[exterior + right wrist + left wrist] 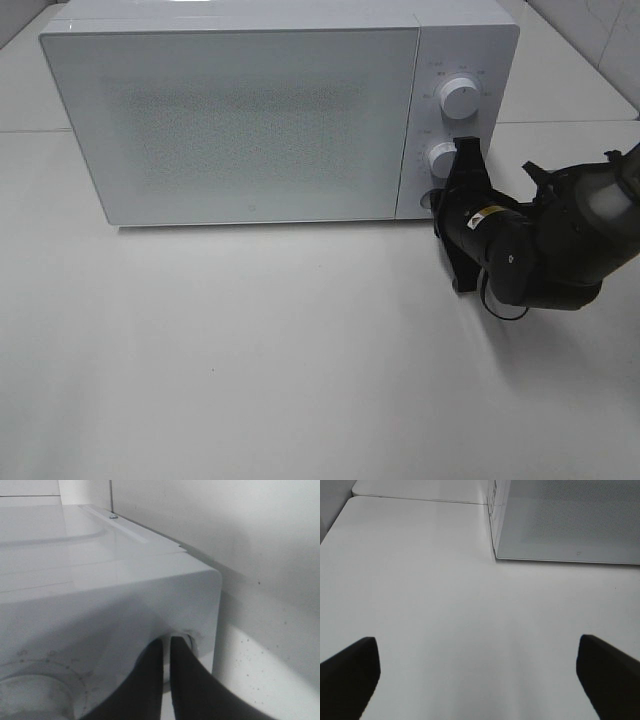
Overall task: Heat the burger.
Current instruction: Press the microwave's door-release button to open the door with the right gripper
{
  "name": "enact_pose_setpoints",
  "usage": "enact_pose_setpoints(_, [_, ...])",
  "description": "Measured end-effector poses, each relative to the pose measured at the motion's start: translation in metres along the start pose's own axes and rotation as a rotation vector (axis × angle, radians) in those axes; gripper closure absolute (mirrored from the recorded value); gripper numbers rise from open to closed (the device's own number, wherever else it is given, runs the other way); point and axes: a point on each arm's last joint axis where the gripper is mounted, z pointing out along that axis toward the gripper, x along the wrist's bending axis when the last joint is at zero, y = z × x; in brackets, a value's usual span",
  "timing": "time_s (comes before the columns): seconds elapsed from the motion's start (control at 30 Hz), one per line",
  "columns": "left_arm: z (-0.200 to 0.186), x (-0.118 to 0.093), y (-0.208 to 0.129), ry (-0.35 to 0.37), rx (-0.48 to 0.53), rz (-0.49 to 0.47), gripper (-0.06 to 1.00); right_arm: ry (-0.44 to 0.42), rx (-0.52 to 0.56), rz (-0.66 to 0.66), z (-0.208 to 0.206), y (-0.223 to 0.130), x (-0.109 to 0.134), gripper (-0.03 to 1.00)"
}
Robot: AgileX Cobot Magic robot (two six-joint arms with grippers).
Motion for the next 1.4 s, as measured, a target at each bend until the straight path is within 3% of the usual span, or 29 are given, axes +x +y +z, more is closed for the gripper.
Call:
enact_pose_setpoints(0.3, [0.000,0.000,0.000,0.000,0.000,0.000,-0.05,0.003,-0.025,-0.022,0.006,-0.004,0.005,0.95])
enact_pose_setpoints(0.5, [0.000,0.000,0.000,0.000,0.000,0.000,-0.05,-0.047,-0.057,-0.010,0.015,-0.007,0.006,0.95])
enact_pose_setpoints(1.4, [0.000,0.000,0.000,0.000,0.000,0.000,-0.05,-0.082,-0.036,0.012,0.012,-0.014,0.012,0.96])
